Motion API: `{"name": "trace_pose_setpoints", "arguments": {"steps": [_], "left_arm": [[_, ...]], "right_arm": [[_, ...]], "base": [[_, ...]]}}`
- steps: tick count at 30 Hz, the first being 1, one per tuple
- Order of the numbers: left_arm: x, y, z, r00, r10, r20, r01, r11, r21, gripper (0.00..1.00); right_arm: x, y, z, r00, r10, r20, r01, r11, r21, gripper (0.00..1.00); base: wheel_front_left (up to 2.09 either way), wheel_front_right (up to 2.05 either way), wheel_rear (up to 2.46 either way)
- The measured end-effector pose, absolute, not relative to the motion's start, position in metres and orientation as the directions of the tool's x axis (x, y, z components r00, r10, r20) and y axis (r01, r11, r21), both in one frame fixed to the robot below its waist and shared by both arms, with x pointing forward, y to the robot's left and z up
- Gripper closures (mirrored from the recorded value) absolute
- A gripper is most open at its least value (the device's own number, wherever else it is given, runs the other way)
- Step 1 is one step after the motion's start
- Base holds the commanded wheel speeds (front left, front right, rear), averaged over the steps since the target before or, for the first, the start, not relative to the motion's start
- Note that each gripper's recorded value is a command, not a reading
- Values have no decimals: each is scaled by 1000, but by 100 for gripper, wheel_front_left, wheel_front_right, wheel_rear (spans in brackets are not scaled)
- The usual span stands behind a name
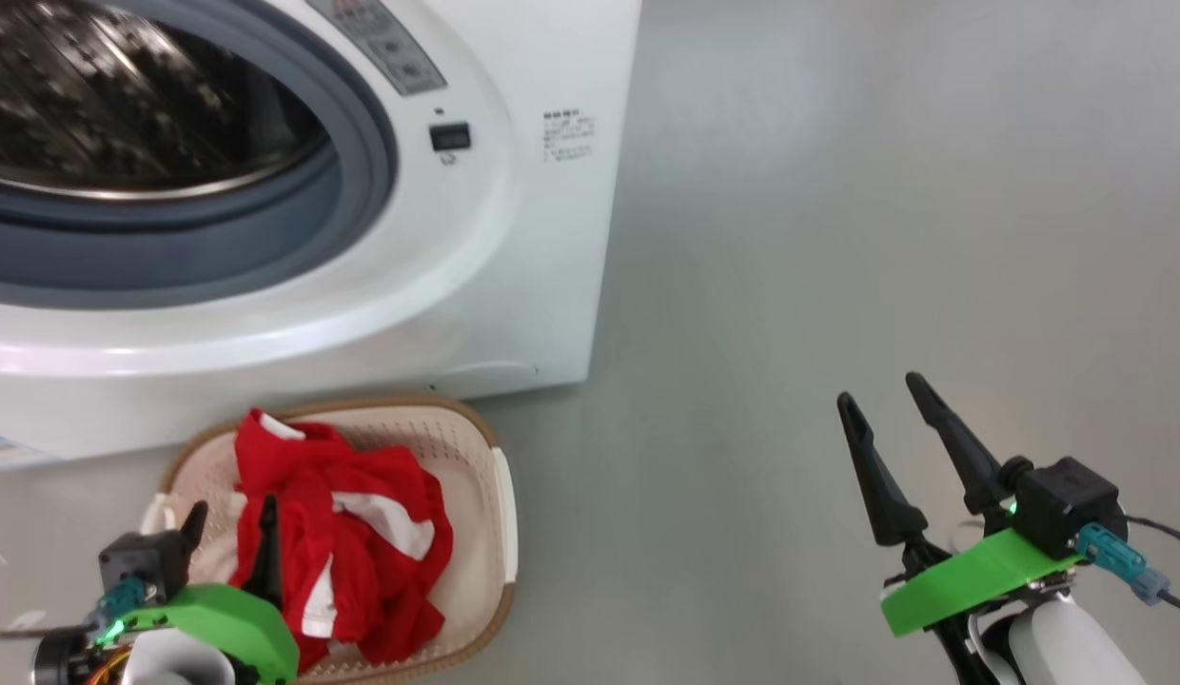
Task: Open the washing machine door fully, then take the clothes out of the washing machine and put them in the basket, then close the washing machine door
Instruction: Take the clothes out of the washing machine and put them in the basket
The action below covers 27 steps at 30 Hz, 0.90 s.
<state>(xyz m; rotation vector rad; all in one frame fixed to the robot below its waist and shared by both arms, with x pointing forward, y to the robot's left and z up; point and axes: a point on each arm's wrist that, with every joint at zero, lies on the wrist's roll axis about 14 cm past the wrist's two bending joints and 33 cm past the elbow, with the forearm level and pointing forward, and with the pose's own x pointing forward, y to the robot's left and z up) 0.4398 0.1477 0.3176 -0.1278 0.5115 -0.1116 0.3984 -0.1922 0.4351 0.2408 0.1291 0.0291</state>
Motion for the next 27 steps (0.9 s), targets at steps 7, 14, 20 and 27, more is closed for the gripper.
{"name": "trace_pose_setpoints", "arguments": {"steps": [7,14,20,27], "left_arm": [[433,161,364,929,-100,-356,49,988,-148,0],[426,174,420,980,-58,-189,31,990,-141,0],[415,177,450,994,-47,-94,34,990,-139,0],[399,184,473,999,-29,-22,26,992,-126,0]], "right_arm": [[383,-192,454,995,53,-79,-32,971,237,0],[367,-194,468,998,52,-39,-42,971,237,0],[357,-195,477,999,49,-15,-44,971,235,0],[346,-199,480,999,35,-1,-33,971,237,0]], "base": [[0,0,0],[0,0,0],[0,0,0],[0,0,0]]}}
